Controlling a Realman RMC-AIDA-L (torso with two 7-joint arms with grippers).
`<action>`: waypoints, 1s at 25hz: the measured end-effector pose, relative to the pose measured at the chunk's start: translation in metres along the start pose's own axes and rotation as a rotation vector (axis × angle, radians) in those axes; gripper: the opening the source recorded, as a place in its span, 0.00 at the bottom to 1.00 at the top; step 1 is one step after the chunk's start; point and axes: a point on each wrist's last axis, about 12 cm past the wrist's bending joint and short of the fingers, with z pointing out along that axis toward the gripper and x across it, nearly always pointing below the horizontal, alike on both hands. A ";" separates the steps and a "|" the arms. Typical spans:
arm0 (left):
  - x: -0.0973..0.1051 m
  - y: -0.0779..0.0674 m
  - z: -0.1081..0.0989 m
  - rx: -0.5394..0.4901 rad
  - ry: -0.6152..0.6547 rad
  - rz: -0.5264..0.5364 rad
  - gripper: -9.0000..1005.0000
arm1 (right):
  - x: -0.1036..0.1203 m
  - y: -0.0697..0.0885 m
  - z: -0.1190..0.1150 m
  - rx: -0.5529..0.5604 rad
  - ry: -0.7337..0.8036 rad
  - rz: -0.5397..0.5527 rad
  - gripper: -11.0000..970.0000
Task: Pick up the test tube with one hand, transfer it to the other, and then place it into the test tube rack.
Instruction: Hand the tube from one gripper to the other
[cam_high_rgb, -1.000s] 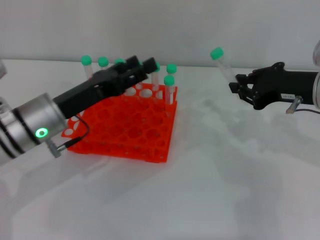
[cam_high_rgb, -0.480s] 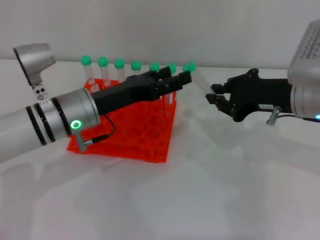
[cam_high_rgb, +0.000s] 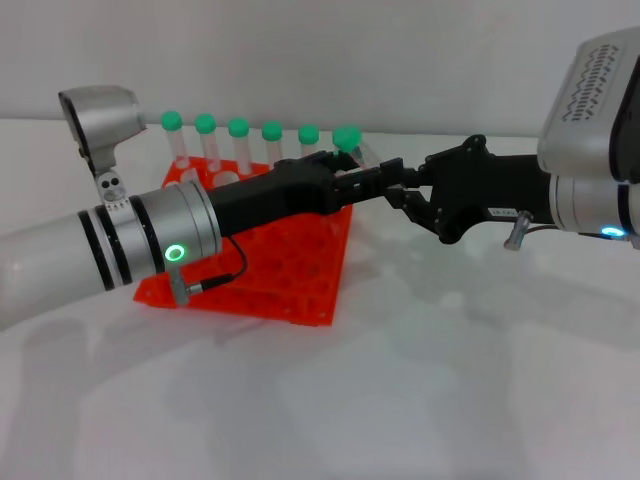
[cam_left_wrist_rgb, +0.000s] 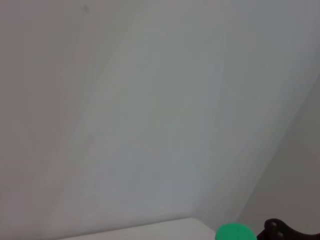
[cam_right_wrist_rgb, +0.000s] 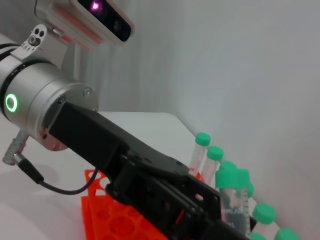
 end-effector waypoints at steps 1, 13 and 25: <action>0.000 0.000 0.001 -0.001 0.002 0.006 0.84 | 0.000 0.000 0.001 0.001 0.000 -0.001 0.25; 0.000 0.000 0.001 -0.002 0.003 0.028 0.63 | -0.001 0.001 0.004 0.007 -0.002 0.009 0.26; -0.002 0.000 0.000 -0.007 -0.011 0.043 0.48 | 0.001 0.003 0.008 0.013 0.006 0.000 0.27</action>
